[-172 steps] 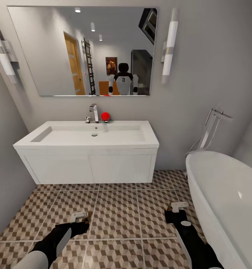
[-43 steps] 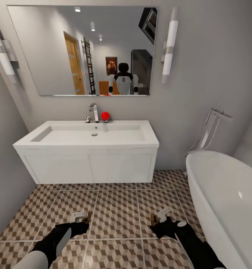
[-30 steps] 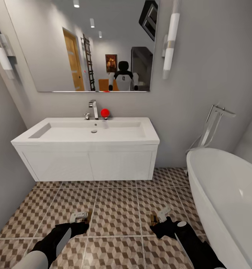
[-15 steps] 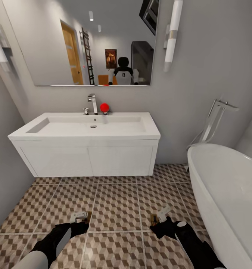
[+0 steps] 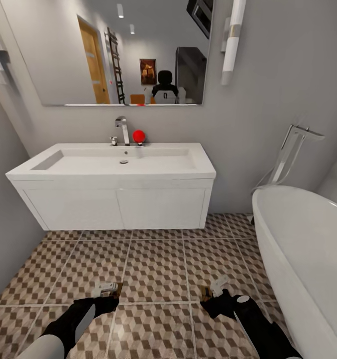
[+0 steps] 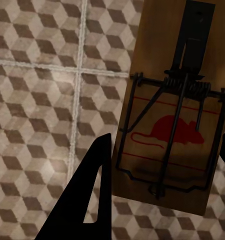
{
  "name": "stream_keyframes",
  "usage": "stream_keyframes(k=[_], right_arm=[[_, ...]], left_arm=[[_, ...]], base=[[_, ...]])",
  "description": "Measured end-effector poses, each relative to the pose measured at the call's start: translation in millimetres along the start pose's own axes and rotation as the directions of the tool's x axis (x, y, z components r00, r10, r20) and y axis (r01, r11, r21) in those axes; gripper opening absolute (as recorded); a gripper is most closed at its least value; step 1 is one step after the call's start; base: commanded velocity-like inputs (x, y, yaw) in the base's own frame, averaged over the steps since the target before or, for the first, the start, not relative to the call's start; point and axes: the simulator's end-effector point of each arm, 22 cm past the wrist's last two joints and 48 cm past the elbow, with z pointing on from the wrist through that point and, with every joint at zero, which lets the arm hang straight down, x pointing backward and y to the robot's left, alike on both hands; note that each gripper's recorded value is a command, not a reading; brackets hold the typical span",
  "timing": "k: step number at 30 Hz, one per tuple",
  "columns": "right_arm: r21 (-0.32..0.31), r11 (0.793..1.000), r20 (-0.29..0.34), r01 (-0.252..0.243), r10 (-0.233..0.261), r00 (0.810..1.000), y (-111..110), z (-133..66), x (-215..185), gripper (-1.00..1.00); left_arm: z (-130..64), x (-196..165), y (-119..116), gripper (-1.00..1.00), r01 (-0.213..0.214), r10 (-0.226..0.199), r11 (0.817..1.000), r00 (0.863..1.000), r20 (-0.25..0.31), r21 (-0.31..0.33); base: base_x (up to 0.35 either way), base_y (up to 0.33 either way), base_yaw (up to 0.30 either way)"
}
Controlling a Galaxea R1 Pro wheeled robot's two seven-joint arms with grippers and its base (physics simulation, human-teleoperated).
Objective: Take the four mousetraps from the cabinet in the bathroom and place them on the bathroom floor. Make sure all four end up on the same floor surface, and ensure that at least two of them are either under or directly next to the same bathroom sink.
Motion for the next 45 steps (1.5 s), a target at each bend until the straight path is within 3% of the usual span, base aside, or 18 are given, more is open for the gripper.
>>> stream_keyframes(k=[45], right_arm=[[-0.024, 0.999, -0.062, -0.024, 0.022, 0.998, 4, 88.4, 92, -1.0]], left_arm=[[97.2, 84, 13, -1.0, 0.0, -0.001, 1.0, 0.997, -0.071, -0.009]], base=[[0.0, 0.0, 0.0]])
